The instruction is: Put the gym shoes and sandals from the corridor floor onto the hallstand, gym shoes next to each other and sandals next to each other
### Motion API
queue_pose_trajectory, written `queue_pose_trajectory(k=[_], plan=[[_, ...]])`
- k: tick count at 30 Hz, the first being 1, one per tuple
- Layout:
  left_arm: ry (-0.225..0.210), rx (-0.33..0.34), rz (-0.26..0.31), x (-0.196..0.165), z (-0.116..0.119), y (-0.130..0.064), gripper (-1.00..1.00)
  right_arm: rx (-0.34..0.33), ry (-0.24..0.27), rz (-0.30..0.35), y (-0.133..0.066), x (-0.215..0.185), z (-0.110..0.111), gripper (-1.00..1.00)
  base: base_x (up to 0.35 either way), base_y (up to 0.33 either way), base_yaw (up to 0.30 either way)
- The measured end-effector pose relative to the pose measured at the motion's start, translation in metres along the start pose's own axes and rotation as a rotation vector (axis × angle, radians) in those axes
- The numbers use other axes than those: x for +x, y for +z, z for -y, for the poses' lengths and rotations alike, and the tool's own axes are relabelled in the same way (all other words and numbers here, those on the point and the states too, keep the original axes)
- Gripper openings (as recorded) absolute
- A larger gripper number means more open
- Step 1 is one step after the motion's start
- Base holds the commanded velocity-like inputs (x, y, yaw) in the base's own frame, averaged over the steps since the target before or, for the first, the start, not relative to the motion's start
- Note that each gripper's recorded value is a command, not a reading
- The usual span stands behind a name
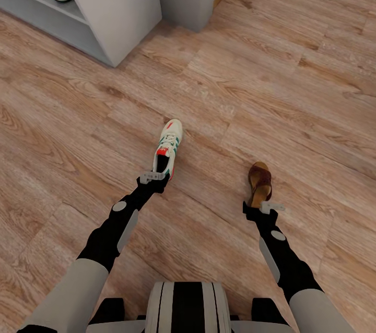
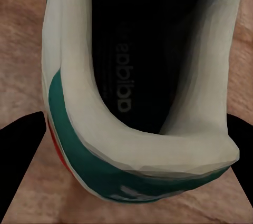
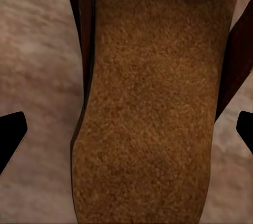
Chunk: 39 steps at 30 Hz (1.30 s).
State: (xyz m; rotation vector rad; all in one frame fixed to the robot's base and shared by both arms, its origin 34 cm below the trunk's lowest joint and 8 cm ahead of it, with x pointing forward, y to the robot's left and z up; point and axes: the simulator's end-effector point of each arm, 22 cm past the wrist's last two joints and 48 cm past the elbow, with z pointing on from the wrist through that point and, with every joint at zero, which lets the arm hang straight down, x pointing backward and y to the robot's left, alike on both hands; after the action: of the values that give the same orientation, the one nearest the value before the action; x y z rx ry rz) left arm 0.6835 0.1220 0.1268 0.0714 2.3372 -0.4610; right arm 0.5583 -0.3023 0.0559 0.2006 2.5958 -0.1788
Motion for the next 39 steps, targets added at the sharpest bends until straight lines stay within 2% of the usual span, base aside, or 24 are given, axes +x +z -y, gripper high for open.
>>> queue_pose_trajectory(k=[33,34,39], plan=[[-0.011,-0.003,-0.031,0.023,-0.004,0.005,-1.00,0.006,-0.004,-0.032,0.007,0.021,0.002,1.00,0.002,0.000,0.000],[-0.011,-0.003,-0.031,0.023,-0.004,0.005,-1.00,0.007,-0.004,-0.033,0.007,0.021,0.002,-1.00,0.000,0.000,0.000],[-0.011,-0.003,-0.031,0.023,-0.004,0.005,-1.00,0.010,-0.016,-0.031,0.007,0.021,0.003,-1.00,0.000,0.000,0.000]])
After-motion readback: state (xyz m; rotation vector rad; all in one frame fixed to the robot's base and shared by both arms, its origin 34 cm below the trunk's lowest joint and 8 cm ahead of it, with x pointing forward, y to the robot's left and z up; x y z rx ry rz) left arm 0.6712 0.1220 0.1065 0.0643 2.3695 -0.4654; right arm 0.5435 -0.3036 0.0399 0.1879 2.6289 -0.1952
